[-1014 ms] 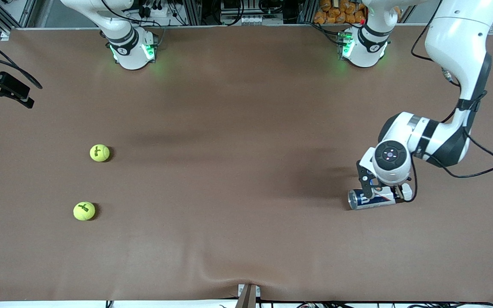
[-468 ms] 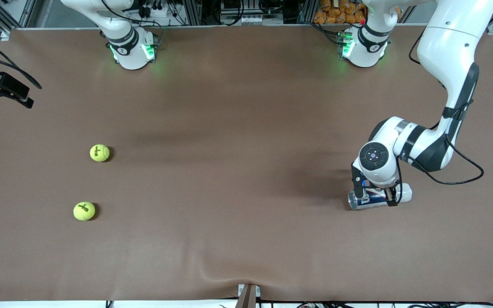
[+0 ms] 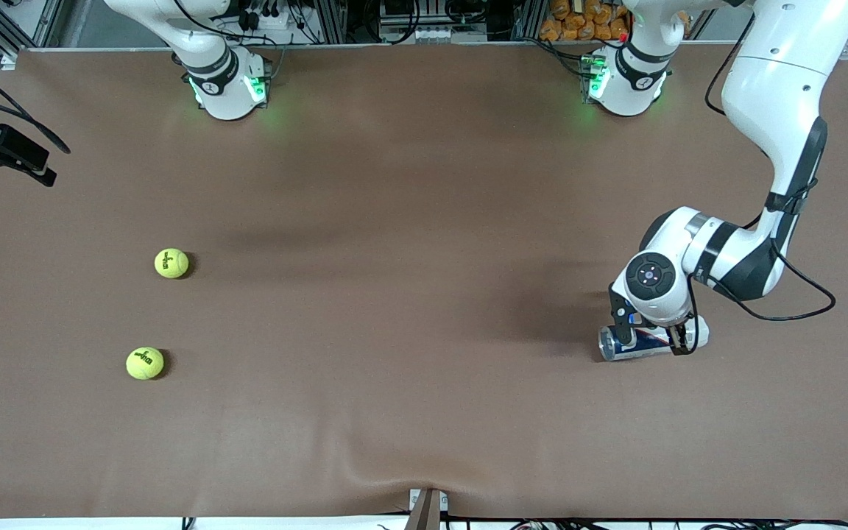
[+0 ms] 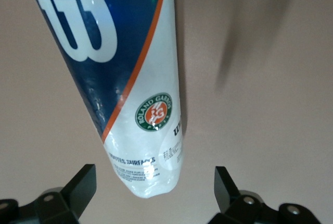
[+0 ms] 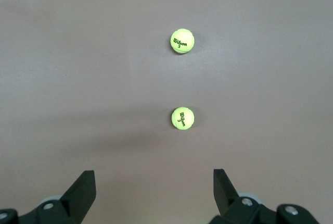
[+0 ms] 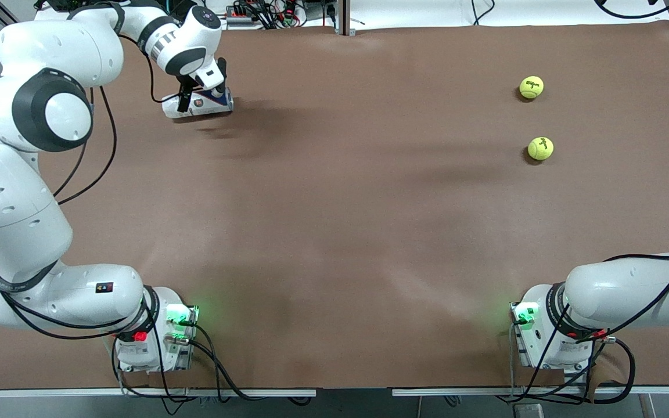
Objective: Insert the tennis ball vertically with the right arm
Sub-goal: 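Lift the can with the left gripper and tilt it upright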
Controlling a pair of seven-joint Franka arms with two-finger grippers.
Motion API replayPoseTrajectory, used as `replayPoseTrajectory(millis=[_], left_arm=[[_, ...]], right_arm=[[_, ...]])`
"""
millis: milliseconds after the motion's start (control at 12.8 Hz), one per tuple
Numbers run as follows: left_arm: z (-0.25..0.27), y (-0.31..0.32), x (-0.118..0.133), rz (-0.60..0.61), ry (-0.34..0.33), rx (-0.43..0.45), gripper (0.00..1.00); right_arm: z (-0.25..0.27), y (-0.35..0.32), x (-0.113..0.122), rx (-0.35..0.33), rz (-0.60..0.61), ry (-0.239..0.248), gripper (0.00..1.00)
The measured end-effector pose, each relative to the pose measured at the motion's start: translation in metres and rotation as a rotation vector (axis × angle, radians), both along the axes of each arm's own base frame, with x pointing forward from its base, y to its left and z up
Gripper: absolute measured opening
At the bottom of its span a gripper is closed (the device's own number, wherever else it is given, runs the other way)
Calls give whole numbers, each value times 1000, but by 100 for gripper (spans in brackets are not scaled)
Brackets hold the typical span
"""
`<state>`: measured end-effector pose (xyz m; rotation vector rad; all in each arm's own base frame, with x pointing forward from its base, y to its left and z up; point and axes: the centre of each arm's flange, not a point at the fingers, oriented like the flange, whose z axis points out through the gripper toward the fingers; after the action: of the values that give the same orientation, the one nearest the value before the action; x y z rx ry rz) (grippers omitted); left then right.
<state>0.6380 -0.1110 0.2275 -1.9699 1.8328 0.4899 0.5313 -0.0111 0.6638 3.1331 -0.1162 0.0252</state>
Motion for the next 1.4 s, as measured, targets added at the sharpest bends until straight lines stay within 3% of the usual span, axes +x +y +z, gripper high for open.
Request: replayPoseTrajectory(millis=[390,1405], left_arm=[[-17,-5,1,-3,-63,63,100],[-50,-17,1,-67,-85,127,100]], right_arm=[[-1,4,0,0,8,1,100],[-5,4,1,0,13,8,100]])
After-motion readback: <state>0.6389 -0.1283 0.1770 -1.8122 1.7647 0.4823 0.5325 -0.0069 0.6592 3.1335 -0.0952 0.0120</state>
